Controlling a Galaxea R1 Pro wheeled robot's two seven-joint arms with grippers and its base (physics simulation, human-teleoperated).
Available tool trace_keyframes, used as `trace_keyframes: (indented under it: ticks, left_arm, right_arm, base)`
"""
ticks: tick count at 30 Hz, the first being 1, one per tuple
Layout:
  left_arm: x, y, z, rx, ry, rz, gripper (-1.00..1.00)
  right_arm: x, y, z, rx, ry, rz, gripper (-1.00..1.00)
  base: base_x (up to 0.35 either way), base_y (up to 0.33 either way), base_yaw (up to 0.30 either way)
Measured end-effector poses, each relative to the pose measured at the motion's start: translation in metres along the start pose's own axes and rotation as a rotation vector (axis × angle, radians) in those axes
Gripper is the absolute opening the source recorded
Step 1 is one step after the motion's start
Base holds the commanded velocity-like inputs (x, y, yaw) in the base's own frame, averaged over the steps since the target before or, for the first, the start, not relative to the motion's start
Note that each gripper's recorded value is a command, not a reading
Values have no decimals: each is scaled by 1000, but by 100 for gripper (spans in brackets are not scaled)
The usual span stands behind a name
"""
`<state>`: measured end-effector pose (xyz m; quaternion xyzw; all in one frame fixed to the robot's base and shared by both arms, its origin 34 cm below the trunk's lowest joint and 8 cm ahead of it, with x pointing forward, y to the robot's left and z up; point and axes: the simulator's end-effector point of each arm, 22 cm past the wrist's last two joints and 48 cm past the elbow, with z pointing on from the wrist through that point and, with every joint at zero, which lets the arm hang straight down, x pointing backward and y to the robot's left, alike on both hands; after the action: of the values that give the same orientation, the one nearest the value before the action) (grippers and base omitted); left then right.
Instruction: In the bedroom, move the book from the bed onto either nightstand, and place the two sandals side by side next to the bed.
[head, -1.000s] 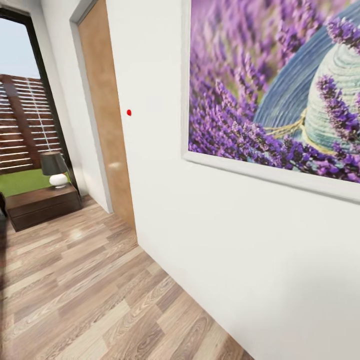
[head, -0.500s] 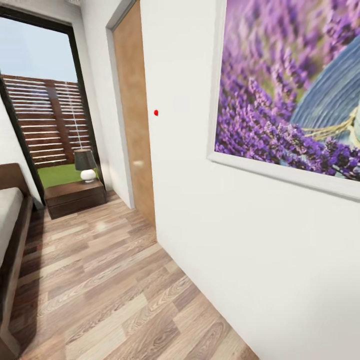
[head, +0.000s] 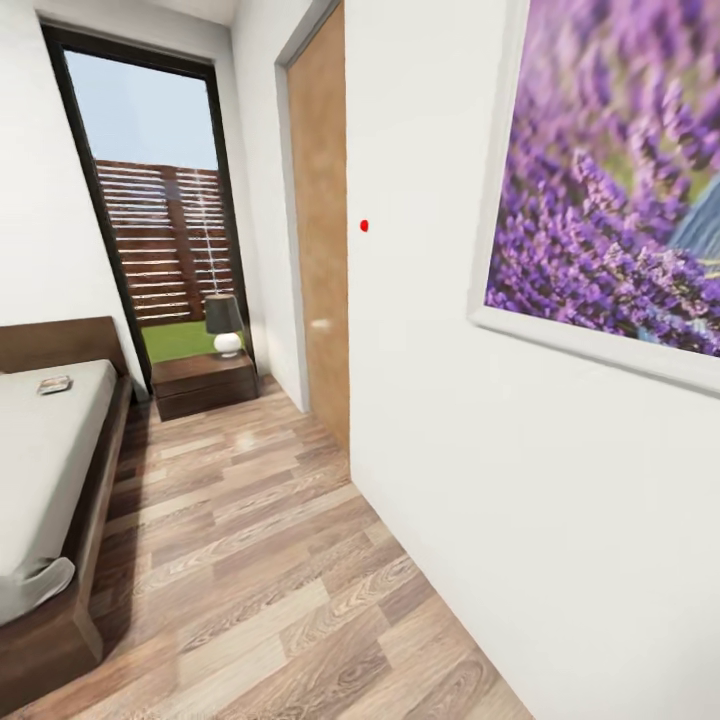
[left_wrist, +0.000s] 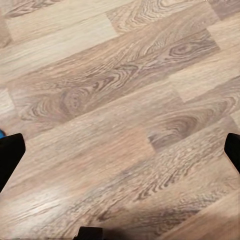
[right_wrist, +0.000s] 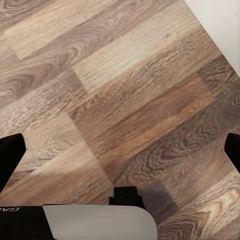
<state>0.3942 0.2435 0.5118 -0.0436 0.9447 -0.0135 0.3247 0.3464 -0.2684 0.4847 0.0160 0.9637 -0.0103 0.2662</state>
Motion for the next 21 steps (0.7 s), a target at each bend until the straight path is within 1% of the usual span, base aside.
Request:
trace_keyframes:
  ticks: [21]
  left_arm:
    - [0, 0, 0, 0, 0, 0, 100]
  right_arm:
    - [0, 0, 0, 0, 0, 0, 100]
  base:
    - [0, 0, 290]
